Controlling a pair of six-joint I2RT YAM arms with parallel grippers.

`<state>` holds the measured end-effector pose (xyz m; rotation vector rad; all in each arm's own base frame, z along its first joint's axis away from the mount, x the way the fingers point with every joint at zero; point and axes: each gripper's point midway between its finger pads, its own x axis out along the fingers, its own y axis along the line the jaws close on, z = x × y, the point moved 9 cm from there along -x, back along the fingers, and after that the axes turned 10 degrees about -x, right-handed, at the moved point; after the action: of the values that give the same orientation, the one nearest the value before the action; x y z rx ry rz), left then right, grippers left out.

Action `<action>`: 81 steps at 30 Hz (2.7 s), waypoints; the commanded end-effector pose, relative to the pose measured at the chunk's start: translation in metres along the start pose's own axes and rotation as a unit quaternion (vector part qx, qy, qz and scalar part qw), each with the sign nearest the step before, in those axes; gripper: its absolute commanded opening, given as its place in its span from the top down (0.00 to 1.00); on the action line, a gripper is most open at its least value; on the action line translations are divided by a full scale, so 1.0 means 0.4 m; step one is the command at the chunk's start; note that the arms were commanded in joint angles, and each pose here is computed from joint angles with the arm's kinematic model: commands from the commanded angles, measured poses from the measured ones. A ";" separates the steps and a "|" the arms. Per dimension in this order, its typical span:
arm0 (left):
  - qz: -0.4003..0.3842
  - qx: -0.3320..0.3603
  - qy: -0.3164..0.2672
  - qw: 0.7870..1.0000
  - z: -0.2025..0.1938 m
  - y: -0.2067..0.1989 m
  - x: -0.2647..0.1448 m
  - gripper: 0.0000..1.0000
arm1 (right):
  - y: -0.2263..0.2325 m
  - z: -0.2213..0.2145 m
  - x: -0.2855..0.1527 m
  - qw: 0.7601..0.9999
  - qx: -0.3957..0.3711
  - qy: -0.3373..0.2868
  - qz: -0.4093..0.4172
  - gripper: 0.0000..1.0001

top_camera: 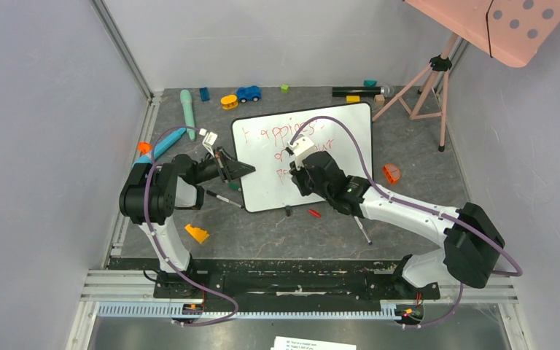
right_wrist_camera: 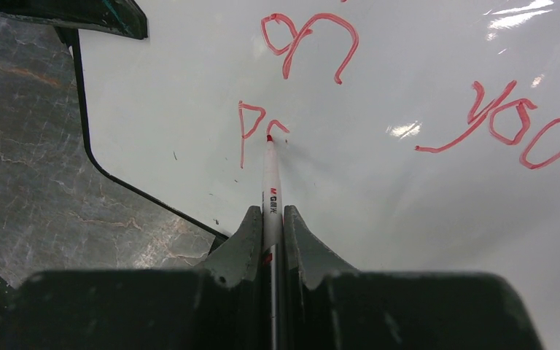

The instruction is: Write a sentence on the whiteboard

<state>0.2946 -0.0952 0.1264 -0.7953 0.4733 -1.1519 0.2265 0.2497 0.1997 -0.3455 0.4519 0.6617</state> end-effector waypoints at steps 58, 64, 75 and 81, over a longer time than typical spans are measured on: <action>-0.004 0.078 -0.017 0.997 0.026 -0.002 -0.004 0.98 | -0.036 0.066 -0.072 0.999 0.010 -0.053 -0.003 1.00; -0.003 0.077 -0.017 0.997 0.026 -0.001 -0.004 0.98 | -0.056 0.079 -0.081 0.998 0.018 -0.063 -0.016 1.00; -0.004 0.078 -0.017 0.997 0.026 -0.001 -0.004 0.98 | -0.060 0.075 -0.044 0.998 0.013 -0.048 -0.024 1.00; -0.004 0.078 -0.017 0.997 0.027 -0.001 -0.004 0.98 | -0.053 0.066 -0.025 0.999 0.016 -0.042 -0.017 1.00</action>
<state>0.2946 -0.0952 0.1264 -0.7949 0.4732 -1.1524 0.2318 0.2316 0.2136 -0.3322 0.4450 0.6281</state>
